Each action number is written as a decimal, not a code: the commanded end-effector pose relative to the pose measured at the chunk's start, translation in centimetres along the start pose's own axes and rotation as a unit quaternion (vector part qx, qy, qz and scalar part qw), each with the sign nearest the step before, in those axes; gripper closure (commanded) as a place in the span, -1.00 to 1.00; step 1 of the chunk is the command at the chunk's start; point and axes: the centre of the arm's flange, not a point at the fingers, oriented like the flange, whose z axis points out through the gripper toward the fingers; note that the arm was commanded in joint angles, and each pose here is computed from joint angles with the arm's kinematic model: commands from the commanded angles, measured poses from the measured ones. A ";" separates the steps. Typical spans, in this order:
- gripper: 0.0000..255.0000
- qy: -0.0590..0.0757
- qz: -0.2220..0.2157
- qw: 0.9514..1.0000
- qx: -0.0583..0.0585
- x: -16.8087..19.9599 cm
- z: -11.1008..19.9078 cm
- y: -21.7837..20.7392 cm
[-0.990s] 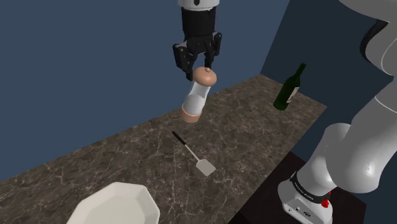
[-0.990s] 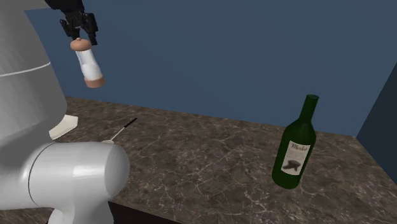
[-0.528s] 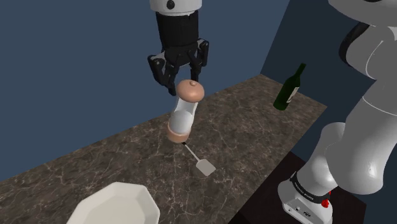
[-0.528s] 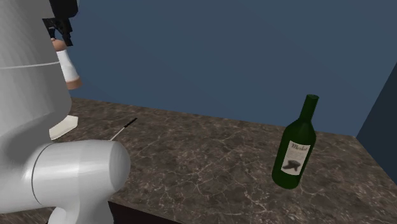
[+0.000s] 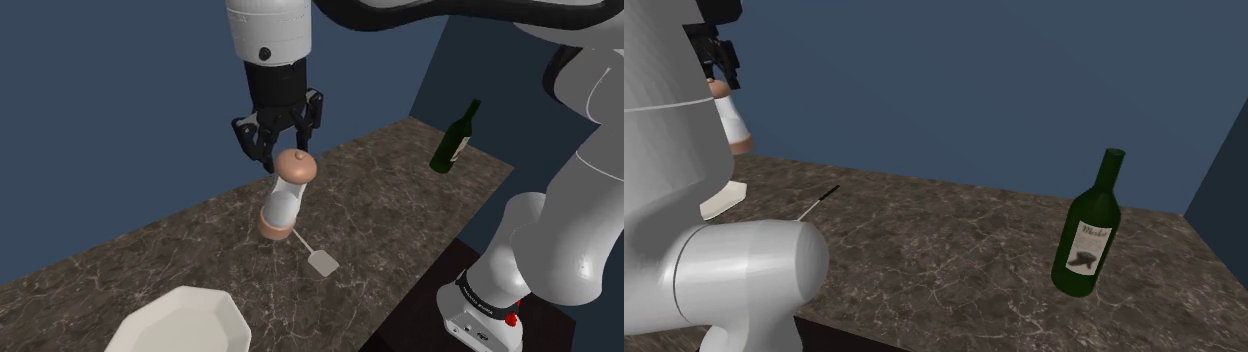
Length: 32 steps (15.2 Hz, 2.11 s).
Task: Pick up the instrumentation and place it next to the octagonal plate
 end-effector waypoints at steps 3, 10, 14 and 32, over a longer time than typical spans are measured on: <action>1.00 0.000 0.000 1.000 0.000 0.1 2.1 -0.4; 1.00 0.000 0.000 1.000 0.000 0.1 5.7 -1.0; 1.00 0.000 0.000 1.000 0.000 0.1 7.8 -1.4; 1.00 0.000 0.000 1.000 0.000 0.2 17.2 -2.9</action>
